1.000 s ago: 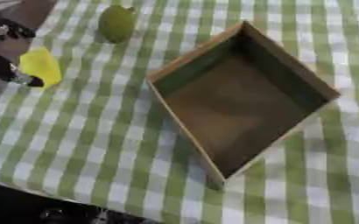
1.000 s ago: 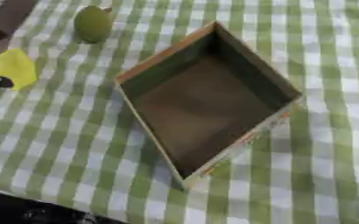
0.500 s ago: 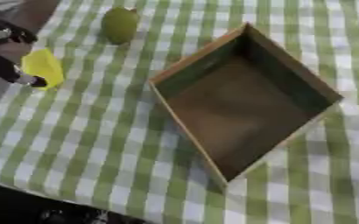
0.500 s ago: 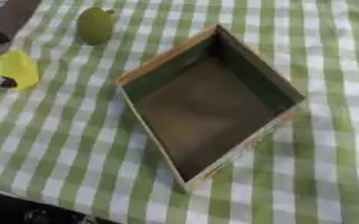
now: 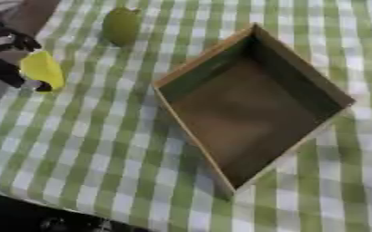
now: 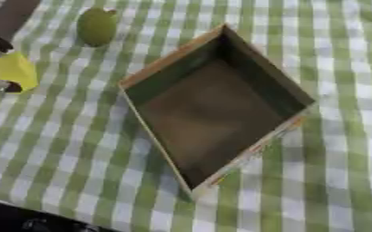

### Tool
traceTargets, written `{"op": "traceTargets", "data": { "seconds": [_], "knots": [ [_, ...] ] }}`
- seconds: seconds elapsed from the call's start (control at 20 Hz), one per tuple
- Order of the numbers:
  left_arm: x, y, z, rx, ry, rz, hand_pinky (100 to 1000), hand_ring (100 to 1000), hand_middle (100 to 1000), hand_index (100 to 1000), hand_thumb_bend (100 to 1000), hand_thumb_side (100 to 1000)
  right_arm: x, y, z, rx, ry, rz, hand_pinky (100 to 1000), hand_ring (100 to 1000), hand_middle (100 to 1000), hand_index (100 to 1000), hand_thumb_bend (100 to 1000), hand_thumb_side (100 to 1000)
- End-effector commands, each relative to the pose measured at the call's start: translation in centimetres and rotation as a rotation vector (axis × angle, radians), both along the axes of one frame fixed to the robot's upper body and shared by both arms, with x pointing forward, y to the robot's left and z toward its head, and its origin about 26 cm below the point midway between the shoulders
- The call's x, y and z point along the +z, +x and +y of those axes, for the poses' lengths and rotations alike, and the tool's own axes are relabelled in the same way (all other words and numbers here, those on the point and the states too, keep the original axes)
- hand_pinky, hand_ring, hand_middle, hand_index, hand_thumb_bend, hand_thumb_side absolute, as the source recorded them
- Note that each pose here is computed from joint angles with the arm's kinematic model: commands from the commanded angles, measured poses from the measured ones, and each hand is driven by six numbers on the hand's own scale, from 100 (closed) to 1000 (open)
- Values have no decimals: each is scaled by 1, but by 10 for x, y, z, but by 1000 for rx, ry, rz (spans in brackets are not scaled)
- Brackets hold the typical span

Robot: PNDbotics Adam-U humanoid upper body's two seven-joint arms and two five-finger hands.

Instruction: Pick up objects on the table and place them in the box.

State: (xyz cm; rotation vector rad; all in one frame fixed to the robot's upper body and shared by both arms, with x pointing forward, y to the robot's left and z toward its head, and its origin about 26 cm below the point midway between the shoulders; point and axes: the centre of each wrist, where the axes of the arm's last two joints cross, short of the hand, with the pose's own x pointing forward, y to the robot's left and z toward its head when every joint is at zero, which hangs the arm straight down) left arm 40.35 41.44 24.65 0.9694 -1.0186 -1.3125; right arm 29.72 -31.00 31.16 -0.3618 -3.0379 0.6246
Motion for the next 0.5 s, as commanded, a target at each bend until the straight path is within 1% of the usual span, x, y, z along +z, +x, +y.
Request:
{"op": "traceTargets", "data": {
  "seconds": [0.05, 0.3, 0.5],
  "knots": [
    [13, -1, 8, 24, 24, -24, 912, 894, 810, 908, 683, 426, 9, -5, 0, -4, -17, -34, 897, 594, 561, 826, 100, 470],
    [11, 1, 8, 27, 32, -18, 914, 894, 809, 908, 679, 426, 9, -5, 0, -1, -18, -35, 897, 593, 562, 826, 100, 470],
    [9, 3, 8, 30, 27, -12, 913, 890, 803, 904, 655, 421, 9, -5, 0, 0, -18, -35, 897, 592, 562, 826, 100, 470]
  ]
}}
